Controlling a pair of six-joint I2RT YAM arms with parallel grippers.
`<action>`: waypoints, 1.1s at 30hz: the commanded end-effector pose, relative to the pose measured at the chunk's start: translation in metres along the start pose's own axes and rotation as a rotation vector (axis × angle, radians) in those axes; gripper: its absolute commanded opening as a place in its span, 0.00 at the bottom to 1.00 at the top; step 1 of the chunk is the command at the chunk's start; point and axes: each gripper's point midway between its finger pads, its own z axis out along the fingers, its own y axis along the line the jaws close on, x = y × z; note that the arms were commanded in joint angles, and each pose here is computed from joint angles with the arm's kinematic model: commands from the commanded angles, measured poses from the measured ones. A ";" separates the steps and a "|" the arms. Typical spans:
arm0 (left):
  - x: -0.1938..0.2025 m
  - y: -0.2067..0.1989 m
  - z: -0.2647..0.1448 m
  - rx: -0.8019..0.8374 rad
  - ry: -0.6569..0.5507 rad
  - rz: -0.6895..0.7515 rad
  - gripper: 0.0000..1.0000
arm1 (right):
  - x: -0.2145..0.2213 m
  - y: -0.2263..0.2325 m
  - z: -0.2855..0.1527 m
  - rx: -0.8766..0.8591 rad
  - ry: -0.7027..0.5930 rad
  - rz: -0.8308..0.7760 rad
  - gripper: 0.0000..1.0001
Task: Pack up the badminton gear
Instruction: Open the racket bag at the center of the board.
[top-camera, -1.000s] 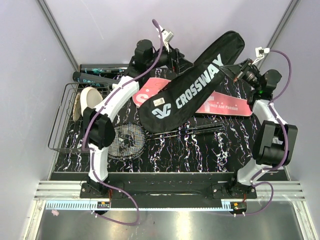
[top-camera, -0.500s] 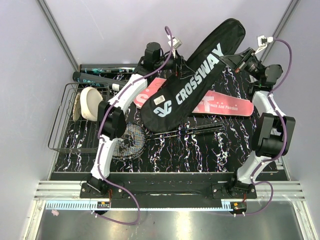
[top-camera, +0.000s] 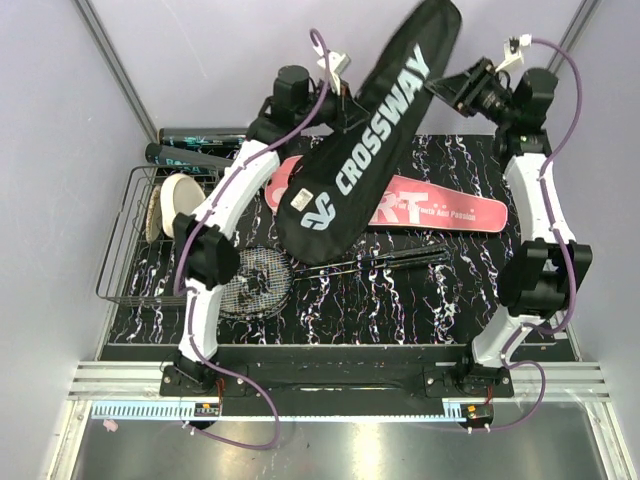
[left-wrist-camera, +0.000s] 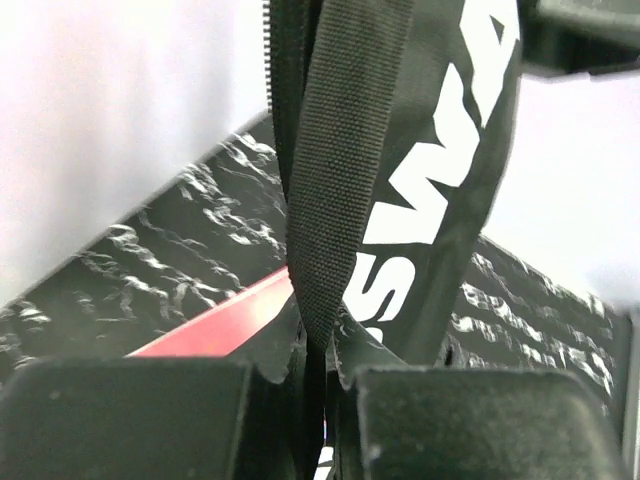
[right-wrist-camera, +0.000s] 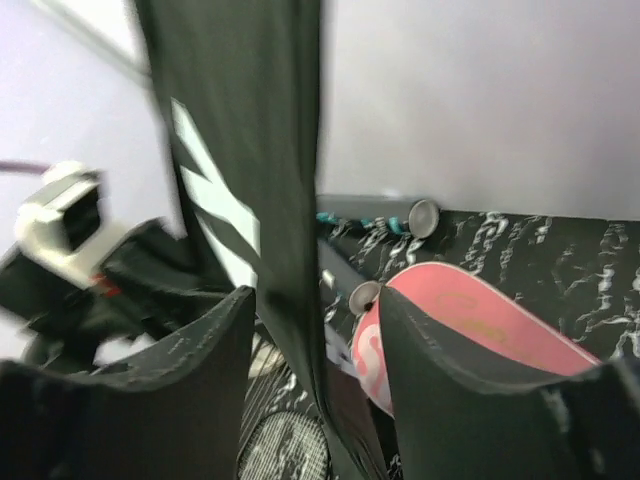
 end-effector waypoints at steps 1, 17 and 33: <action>-0.150 -0.018 -0.099 -0.379 -0.332 0.012 0.00 | 0.007 -0.023 -0.008 0.437 0.066 0.076 0.69; -0.061 0.028 -0.179 -0.924 -0.296 -0.546 0.00 | 0.195 0.141 0.024 0.070 0.256 -0.241 1.00; -0.003 0.026 -0.184 -1.068 -0.216 -0.660 0.00 | 0.276 0.153 0.071 0.110 0.385 -0.307 0.73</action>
